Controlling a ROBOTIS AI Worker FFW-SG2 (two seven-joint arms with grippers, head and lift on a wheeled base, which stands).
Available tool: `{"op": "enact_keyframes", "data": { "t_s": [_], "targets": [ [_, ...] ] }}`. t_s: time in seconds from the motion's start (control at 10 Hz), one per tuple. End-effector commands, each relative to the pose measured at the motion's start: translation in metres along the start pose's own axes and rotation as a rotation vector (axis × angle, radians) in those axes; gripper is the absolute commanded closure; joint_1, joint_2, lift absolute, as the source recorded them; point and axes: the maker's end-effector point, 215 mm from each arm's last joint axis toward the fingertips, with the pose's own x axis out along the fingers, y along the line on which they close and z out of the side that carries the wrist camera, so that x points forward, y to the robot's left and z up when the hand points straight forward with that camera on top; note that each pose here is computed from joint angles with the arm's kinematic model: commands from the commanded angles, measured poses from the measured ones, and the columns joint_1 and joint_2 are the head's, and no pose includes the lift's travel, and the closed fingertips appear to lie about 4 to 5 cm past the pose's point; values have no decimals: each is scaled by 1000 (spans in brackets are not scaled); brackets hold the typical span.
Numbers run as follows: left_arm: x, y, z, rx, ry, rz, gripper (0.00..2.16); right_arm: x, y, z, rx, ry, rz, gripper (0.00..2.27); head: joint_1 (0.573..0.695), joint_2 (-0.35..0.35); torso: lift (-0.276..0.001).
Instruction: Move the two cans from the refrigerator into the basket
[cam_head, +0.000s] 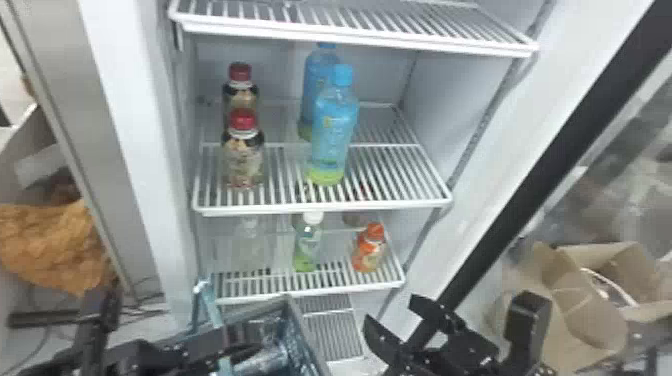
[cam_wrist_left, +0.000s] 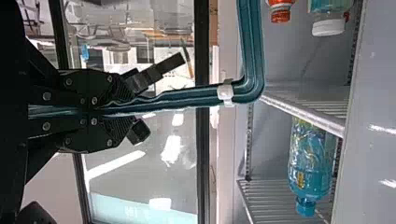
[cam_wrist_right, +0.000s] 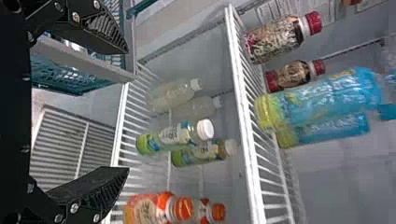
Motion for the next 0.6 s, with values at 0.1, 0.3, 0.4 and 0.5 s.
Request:
{"op": "enact_keyframes", "data": {
  "t_s": [0.1,0.3,0.4,0.5],
  "targets": [
    [-1,2,-2,-6,-4,3,1191,-26,-13,6,-61,-82,-44,180,695,-290,-25],
    [-2,3,-3,-14,-6,1,1191,-43,-10,0,-91,-129,-55,180,695,-315,-25],
    [-2,3,-3,-14,-8,0,1191,-48,-15,-2,-95,-167,-65,180,695,-325,-25],
    [-2,3,-3,-14,-8,0,1191,-52,-14,4,-104,-203,-67,180,695,-336,-25]
  ]
}}
